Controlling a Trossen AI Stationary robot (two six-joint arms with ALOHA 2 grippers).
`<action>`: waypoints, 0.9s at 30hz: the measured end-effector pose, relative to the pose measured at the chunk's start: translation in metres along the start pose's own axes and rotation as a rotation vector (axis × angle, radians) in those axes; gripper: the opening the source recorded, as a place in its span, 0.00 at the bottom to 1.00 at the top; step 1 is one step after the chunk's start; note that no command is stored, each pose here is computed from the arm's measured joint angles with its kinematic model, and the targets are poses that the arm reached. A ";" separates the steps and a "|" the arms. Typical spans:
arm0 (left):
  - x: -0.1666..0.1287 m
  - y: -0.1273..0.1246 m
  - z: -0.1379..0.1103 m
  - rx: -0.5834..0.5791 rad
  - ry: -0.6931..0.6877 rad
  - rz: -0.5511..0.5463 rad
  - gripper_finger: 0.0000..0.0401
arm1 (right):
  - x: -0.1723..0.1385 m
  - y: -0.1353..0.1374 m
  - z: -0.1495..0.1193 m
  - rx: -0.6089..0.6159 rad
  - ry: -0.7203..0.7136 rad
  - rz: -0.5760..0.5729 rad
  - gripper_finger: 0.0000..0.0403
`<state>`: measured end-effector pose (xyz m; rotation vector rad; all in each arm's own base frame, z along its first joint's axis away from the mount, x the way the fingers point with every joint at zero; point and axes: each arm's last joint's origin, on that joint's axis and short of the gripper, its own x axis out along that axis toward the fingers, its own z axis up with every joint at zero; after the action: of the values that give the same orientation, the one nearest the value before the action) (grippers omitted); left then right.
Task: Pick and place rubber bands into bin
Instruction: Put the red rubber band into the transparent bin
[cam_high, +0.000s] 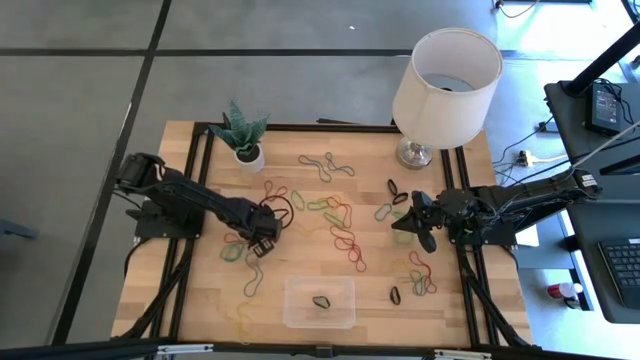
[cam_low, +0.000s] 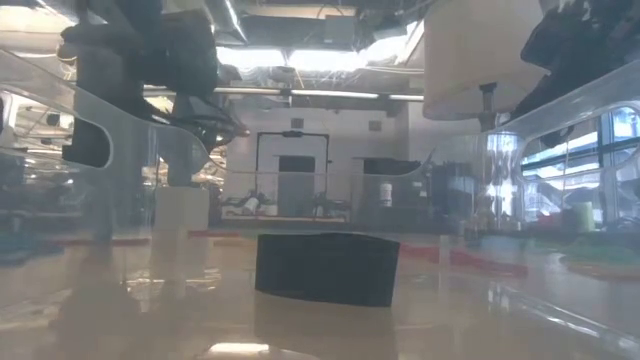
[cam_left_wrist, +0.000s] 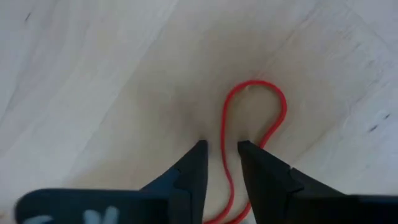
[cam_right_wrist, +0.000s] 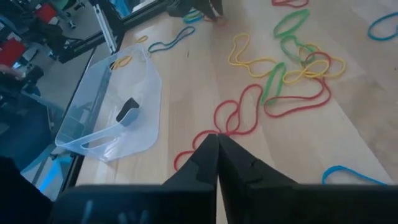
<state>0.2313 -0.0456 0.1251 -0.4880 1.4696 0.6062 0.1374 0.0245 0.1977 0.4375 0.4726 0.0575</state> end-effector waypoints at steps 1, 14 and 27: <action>0.000 -0.001 0.000 0.001 -0.002 0.002 0.18 | 0.000 0.000 0.000 0.000 0.000 0.000 0.02; -0.055 -0.029 0.013 0.017 -0.177 -0.101 0.01 | 0.000 0.000 0.000 0.001 0.000 0.000 0.04; -0.179 -0.074 0.014 0.133 -0.469 -0.177 0.01 | 0.000 0.000 0.000 -0.045 0.003 -0.001 0.02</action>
<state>0.2895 -0.1077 0.3000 -0.3385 1.0011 0.4410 0.1373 0.0245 0.1974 0.3928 0.4741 0.0676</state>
